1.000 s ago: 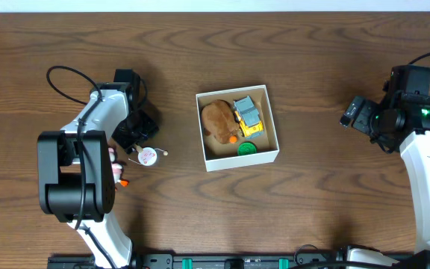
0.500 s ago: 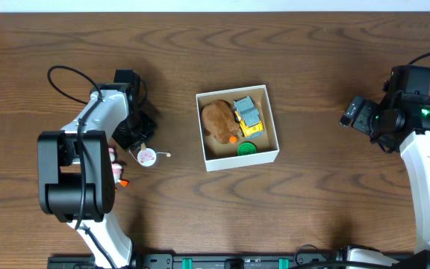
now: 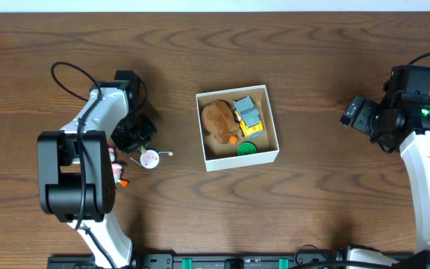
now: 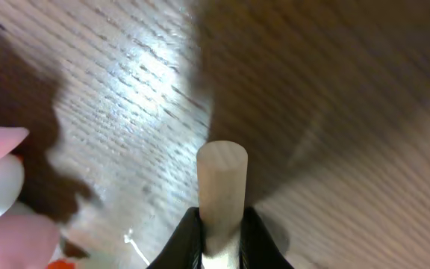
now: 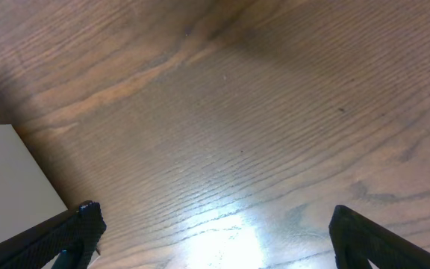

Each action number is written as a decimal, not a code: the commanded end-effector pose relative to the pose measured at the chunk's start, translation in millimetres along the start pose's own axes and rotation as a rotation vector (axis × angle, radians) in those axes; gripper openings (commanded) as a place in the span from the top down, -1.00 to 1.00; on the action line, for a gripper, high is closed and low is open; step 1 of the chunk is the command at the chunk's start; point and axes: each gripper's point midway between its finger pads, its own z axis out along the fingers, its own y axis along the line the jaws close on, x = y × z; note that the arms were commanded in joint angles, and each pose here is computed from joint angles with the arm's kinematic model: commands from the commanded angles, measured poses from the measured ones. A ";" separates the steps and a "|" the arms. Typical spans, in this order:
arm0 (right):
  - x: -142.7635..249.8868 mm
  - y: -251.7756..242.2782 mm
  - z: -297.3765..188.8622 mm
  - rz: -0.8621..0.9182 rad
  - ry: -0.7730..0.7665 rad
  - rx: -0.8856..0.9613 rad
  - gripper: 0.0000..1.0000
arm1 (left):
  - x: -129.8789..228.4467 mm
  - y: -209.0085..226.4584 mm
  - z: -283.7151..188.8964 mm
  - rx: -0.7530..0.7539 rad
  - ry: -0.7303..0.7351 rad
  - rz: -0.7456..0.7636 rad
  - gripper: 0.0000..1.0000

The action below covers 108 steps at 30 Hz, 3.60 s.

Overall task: Pack container
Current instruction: 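Drop the rattle drum into the box with the left gripper, then grasp the pink duck toy with the left gripper, then place the pink duck into the box and release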

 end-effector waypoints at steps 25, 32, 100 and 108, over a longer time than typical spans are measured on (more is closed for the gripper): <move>2.0 -0.2 2.0 -0.015 0.005 0.002 -0.99 | 157.5 -185.8 -139.4 0.240 -0.601 1.223 0.88; 2.0 -0.2 2.0 -0.023 0.005 0.002 -0.98 | 148.9 -185.5 -133.9 0.227 -0.592 1.205 -0.45; 1.9 -0.1 2.0 -0.030 0.005 0.002 -0.99 | 6.5 81.3 -52.2 0.058 -0.035 0.014 0.63; 0.2 0.5 2.0 -0.030 -0.002 0.000 -0.98 | 40.7 -5.6 -156.5 0.253 -0.402 0.444 0.70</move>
